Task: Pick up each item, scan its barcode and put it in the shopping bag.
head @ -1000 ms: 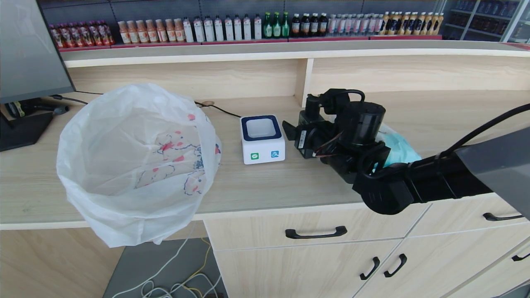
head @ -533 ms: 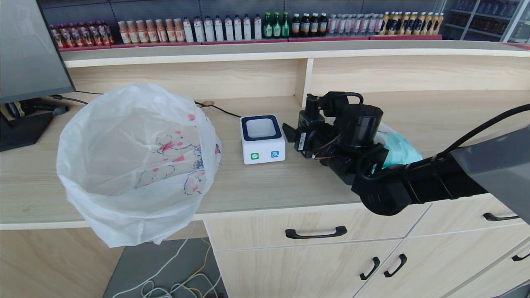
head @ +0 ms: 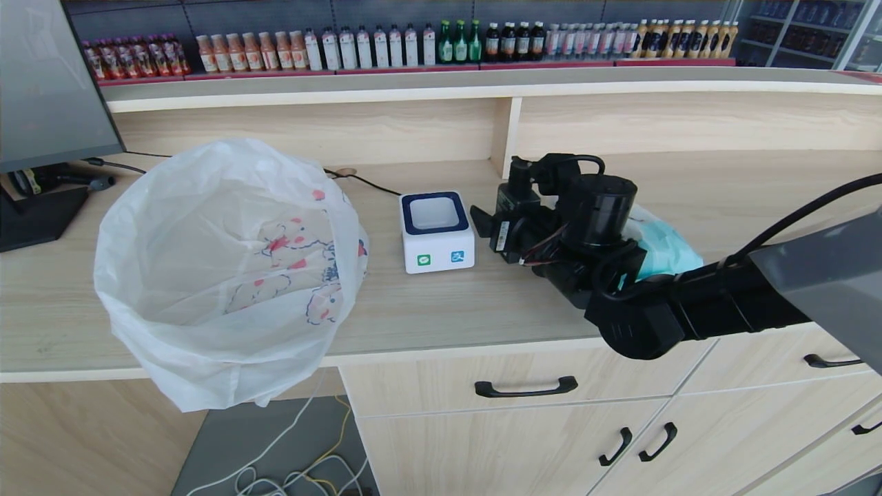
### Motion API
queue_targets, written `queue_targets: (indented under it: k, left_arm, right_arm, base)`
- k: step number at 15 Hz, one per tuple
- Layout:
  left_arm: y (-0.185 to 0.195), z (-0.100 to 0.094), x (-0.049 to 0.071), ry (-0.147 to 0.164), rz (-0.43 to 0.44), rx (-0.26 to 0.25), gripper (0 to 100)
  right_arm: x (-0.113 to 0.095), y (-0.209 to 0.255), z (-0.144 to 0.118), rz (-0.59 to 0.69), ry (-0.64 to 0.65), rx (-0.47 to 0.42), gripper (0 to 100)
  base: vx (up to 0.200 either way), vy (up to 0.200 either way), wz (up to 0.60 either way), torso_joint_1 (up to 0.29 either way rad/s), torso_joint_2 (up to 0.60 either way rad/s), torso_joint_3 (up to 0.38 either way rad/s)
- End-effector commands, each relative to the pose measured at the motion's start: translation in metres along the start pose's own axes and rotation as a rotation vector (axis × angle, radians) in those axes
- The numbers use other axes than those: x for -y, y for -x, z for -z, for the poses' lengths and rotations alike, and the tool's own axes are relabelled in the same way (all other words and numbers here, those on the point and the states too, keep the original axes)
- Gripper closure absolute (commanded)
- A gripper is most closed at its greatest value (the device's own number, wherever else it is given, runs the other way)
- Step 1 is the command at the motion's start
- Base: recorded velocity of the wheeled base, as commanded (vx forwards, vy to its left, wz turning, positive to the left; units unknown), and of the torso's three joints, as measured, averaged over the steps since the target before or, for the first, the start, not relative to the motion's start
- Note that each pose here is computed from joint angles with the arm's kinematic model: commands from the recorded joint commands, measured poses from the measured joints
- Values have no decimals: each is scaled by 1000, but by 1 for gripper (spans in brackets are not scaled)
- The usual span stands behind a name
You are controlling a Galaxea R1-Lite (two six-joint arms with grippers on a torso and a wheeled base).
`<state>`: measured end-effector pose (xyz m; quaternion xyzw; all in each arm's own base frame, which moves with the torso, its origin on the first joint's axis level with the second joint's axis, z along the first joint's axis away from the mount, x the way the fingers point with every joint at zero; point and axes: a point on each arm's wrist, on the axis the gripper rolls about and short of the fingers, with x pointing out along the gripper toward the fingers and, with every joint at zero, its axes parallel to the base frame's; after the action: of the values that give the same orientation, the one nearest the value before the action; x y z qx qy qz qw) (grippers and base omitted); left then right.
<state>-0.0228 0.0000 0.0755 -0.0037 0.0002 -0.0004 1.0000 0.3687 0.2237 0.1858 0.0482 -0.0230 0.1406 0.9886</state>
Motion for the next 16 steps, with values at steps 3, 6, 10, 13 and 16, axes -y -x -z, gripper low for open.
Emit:
queue_targets:
  k: [3, 6, 10, 13, 16]
  left_arm:
    - [0, 0, 0, 0, -1, 0, 0]
    - [0, 0, 0, 0, 1, 0, 0]
    - [0, 0, 0, 0, -1, 0, 0]
    - [0, 0, 0, 0, 1, 0, 0]
    - [0, 0, 0, 0, -1, 0, 0]
  right_arm:
    - [0, 2, -4, -1, -16, 15, 100]
    - [1, 4, -4, -1, -15, 9, 100]
    - [2, 4, -5, 0, -17, 10, 100]
    - [1, 4, -4, -1, -16, 9, 100]
    - [1, 5, -5, -1, -15, 10, 100]
  base:
    - [0, 0, 0, 0, 0, 0]
    - [0, 0, 0, 0, 0, 0]
    - [0, 0, 0, 0, 0, 0]
    - [0, 0, 0, 0, 0, 0]
    - [0, 0, 0, 0, 0, 0]
